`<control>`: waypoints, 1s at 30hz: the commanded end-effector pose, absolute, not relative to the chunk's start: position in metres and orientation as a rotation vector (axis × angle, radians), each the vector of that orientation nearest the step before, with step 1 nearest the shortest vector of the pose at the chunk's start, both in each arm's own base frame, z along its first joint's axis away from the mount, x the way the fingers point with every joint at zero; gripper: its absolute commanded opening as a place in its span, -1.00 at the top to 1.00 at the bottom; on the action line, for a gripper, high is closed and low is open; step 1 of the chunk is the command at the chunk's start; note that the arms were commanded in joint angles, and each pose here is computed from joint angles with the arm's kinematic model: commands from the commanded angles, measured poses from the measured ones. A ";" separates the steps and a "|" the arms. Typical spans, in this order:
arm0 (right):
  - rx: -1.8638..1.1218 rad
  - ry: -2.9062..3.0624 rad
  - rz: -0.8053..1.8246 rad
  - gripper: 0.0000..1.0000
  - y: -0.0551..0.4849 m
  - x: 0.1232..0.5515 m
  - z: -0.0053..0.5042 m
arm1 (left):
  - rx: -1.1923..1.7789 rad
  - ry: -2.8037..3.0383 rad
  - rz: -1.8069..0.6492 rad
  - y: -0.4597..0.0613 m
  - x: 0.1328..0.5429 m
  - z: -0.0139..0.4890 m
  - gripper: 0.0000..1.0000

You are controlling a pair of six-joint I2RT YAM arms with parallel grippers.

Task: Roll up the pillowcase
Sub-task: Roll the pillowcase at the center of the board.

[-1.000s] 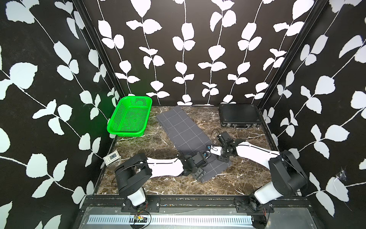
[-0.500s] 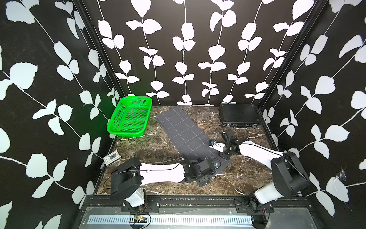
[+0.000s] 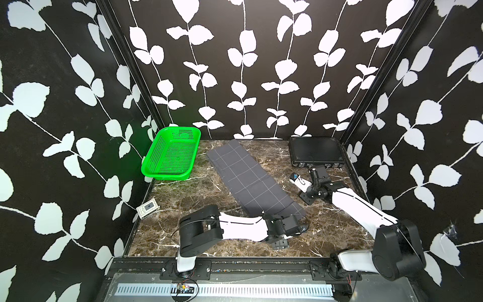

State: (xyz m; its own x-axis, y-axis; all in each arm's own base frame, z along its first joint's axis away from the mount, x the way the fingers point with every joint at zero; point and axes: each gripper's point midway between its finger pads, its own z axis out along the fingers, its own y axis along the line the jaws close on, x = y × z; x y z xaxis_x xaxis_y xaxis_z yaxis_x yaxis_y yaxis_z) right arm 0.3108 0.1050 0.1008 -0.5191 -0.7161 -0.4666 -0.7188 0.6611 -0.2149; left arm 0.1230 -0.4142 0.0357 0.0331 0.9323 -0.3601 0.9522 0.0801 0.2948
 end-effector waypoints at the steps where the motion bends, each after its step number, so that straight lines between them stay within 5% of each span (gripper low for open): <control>1: -1.055 2.388 0.002 0.04 0.096 0.302 0.096 | 1.845 1.885 0.068 -0.409 0.137 0.044 -0.55; 15: -1.034 2.375 -0.005 0.00 0.090 0.302 0.102 | 1.879 1.943 0.151 -0.397 0.137 0.024 0.19; 18: -1.031 2.370 -0.001 0.00 0.090 0.301 0.105 | 1.877 1.950 0.179 -0.394 0.139 0.026 0.51; 22: -1.029 2.369 0.016 -0.01 0.091 0.296 0.108 | 1.866 1.972 0.179 -0.391 0.138 0.024 0.62; 25: -1.030 2.367 0.035 -0.02 0.092 0.289 0.109 | 1.863 1.979 0.146 -0.392 0.135 0.029 0.97; 30: -1.030 2.370 0.051 -0.04 0.090 0.277 0.111 | 1.843 1.985 -0.053 -0.404 0.121 0.051 1.00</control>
